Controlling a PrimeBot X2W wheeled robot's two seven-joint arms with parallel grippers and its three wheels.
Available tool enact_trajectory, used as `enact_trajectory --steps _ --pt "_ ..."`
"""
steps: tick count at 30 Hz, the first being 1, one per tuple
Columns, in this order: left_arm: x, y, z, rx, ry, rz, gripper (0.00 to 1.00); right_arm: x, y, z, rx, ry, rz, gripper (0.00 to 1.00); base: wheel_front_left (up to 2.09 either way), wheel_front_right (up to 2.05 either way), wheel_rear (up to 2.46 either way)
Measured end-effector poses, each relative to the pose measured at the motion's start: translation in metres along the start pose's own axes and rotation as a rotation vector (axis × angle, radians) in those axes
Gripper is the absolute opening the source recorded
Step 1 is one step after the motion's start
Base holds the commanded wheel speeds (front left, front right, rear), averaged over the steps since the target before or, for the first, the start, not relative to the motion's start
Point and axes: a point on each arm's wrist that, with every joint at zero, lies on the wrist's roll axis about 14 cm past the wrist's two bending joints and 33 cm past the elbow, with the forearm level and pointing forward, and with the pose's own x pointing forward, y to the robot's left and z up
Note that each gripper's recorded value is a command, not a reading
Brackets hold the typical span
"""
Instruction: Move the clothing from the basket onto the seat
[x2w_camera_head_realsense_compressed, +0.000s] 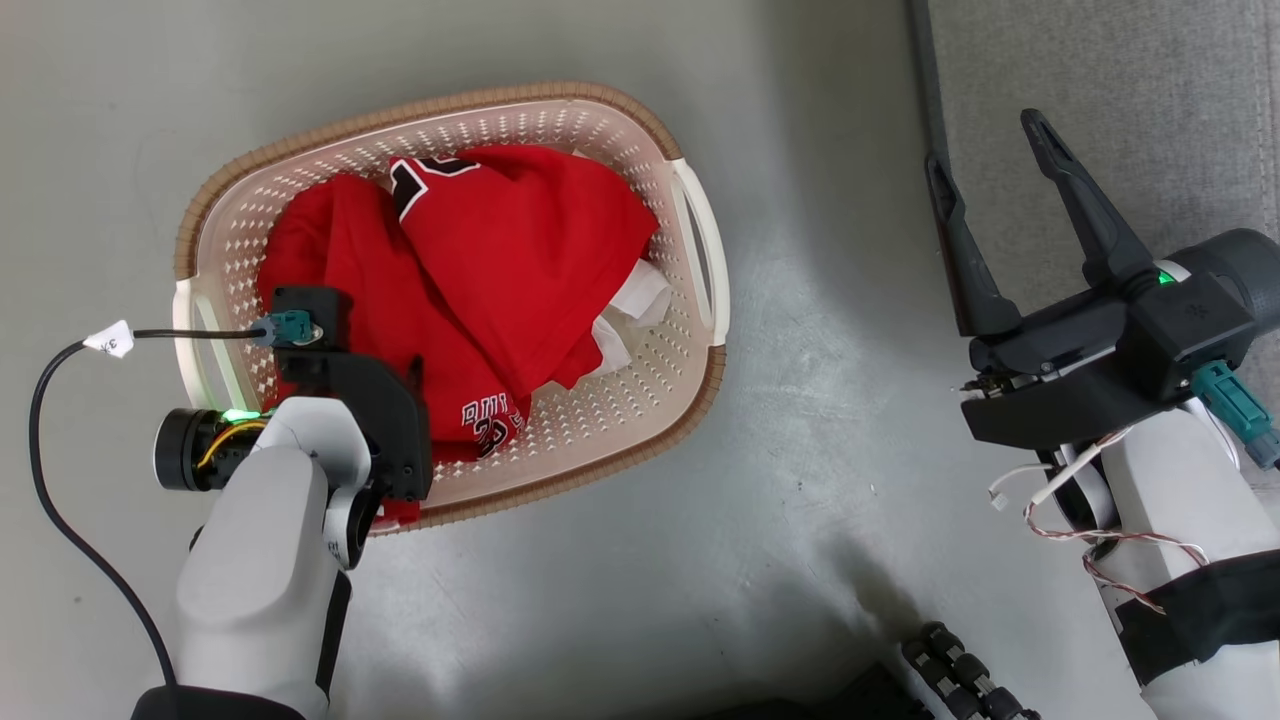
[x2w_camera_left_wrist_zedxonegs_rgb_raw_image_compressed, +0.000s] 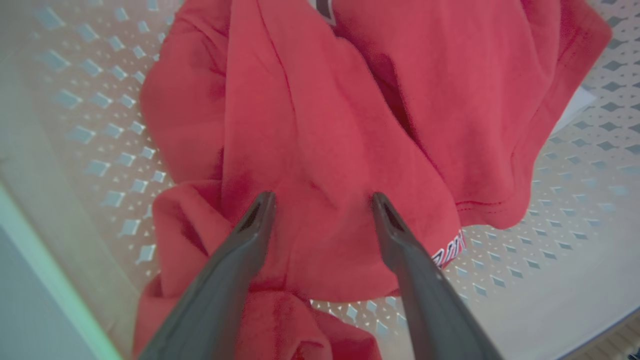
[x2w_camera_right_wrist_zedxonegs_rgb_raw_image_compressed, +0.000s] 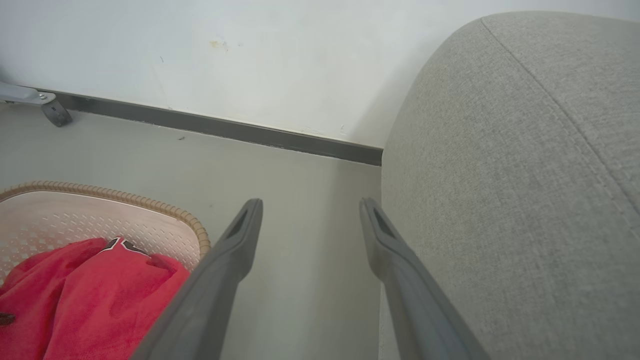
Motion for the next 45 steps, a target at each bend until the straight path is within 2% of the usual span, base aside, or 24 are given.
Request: enact_trajectory --steps 5,6,7,9,11,12,19,26,34,45 --pt "0.002 0.004 -0.002 -0.009 -0.002 0.008 1.0 0.002 0.003 -0.004 0.005 0.007 0.007 1.0 0.0 0.0 0.0" --pt "0.002 0.003 -0.002 -0.015 -0.002 0.004 0.92 0.002 0.003 -0.005 0.006 0.007 0.008 1.0 0.0 0.0 0.0" --pt "0.003 0.003 -0.002 -0.022 -0.005 0.002 0.81 0.002 0.003 -0.005 0.006 0.008 0.008 1.0 0.0 0.0 0.0" --pt "0.003 0.002 -0.002 -0.031 -0.006 -0.002 0.48 0.003 0.004 -0.006 0.007 0.009 0.01 1.0 0.0 0.0 0.0" --pt "0.004 0.001 -0.002 -0.033 -0.009 -0.009 0.09 0.003 0.005 -0.007 0.008 0.01 0.011 1.0 0.0 0.0 0.0" --pt "0.004 0.001 -0.002 -0.033 -0.009 -0.009 0.0 0.003 0.005 -0.007 0.008 0.011 0.011 1.0 0.0 0.0 0.0" --pt "0.003 -0.002 0.003 -0.056 -0.045 -0.022 0.0 0.003 0.0 -0.008 0.005 0.014 -0.003 1.0 0.0 0.0 0.0" --pt "-0.014 -0.006 0.029 -0.097 -0.169 -0.039 0.0 0.003 0.0 0.001 0.006 0.001 -0.003 1.0 0.0 0.0 0.0" --pt "-0.051 -0.003 0.05 -0.138 -0.326 -0.037 0.0 -0.007 0.015 0.011 0.029 0.002 0.022 1.0 0.0 0.0 0.0" --pt "-0.119 -0.001 0.081 -0.148 -0.57 -0.021 0.0 -0.023 0.036 0.047 0.059 -0.058 0.057 1.0 0.0 0.0 0.0"
